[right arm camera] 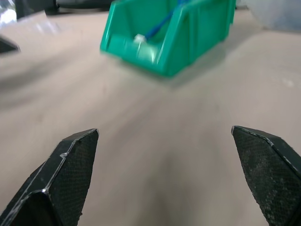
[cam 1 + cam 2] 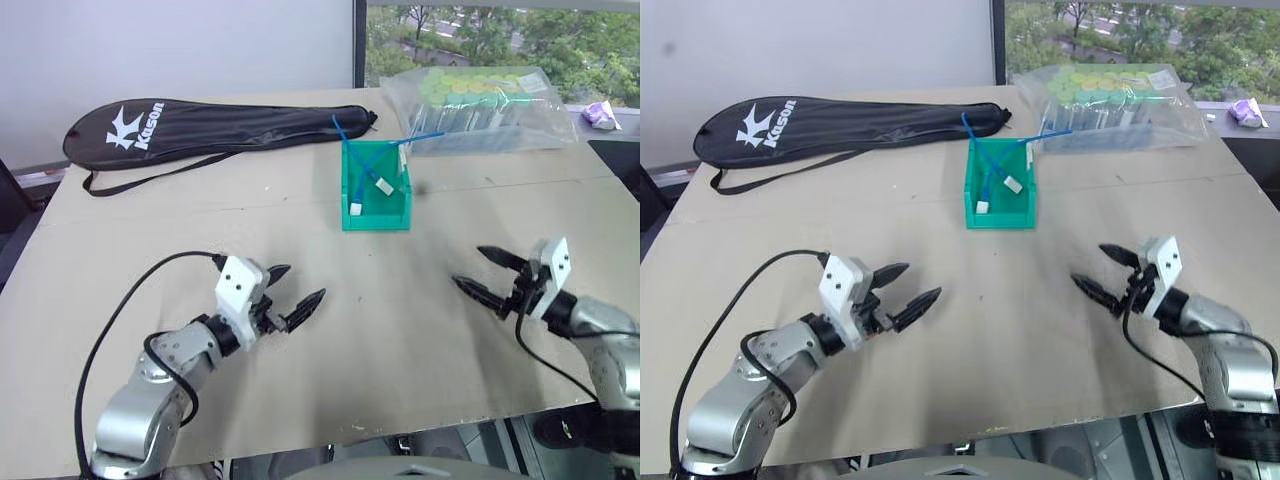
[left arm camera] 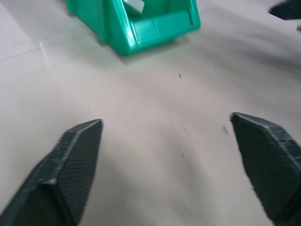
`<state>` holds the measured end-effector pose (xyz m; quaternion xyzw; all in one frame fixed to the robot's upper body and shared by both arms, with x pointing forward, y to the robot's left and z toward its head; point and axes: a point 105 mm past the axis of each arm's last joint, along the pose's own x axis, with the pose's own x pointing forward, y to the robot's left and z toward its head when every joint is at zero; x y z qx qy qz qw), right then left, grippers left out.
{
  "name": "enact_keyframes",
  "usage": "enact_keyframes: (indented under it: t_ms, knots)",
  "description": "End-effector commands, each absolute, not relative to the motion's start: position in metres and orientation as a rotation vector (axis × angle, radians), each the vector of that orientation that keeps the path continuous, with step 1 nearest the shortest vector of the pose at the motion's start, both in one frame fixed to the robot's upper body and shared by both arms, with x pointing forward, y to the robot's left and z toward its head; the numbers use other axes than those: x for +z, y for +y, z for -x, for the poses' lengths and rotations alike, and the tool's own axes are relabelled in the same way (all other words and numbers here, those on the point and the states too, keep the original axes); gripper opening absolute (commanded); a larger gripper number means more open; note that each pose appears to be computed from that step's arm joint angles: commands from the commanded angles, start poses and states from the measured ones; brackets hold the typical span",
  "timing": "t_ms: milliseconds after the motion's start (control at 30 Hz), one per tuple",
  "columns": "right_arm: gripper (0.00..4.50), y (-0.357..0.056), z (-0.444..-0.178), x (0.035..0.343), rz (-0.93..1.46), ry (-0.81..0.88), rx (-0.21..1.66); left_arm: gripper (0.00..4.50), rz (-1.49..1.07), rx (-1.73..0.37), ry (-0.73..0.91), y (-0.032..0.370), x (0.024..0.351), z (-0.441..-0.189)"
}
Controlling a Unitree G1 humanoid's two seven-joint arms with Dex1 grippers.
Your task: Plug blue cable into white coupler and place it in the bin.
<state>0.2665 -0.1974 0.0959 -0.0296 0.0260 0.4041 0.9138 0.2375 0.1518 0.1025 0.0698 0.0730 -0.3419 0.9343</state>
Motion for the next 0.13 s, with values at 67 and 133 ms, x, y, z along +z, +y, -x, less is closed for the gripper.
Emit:
enact_keyframes:
  t_ms: [67,133]
  knots:
    - [4.5,-0.2011,-0.2505,0.0949,0.07,0.0,0.863,4.46,-0.181,-0.675,0.132,0.1605,0.0862,-0.2311]
    - [4.5,-0.2026,-0.2476,0.0907,0.06,0.019,0.861,4.46,-0.191,-0.663,0.124,0.1635,0.083,-0.2314]
